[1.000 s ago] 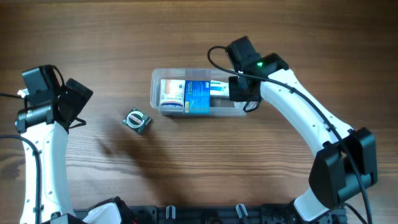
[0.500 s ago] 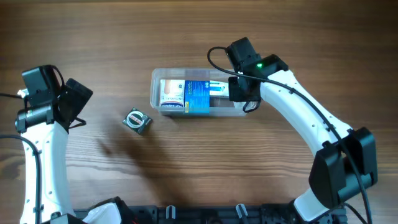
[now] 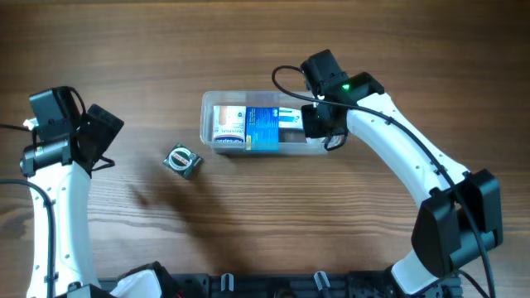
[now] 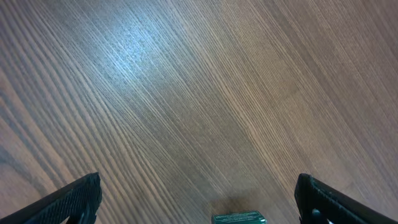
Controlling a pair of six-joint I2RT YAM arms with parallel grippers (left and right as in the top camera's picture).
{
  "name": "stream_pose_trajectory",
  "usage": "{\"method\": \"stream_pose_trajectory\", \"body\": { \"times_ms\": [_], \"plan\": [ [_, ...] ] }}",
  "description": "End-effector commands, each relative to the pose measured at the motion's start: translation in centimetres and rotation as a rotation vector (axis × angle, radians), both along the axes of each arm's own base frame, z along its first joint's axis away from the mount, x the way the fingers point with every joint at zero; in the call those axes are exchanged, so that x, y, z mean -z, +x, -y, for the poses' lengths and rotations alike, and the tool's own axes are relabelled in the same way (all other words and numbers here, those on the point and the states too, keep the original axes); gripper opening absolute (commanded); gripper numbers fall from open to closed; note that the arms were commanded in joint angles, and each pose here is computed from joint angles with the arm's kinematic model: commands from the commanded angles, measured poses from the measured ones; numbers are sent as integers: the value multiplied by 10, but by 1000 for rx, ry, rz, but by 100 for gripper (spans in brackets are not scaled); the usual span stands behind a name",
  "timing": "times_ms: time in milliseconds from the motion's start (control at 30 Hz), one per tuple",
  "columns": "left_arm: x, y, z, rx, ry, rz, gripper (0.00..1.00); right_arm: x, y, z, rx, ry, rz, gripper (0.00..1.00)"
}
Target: Pack container
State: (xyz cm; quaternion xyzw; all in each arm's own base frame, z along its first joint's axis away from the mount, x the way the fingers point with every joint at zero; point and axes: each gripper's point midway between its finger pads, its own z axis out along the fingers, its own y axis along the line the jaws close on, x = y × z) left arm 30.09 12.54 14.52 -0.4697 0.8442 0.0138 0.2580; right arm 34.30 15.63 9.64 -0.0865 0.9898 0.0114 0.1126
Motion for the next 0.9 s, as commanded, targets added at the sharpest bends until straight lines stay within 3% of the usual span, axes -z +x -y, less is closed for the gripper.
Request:
{"method": "stream_pose_trajectory", "body": {
  "times_ms": [0,500,867],
  "plan": [
    [-4,-2,-4,-22,11,13,100,14,-12,-5,-138,-3,-59,4],
    [-4,-2,-4,-22,11,13,100,11,-1,20,-429,-219,-7,4],
    [-4,-2,-4,-22,11,13,100,10,5,17,-430,-213,18,4]
  ]
}}
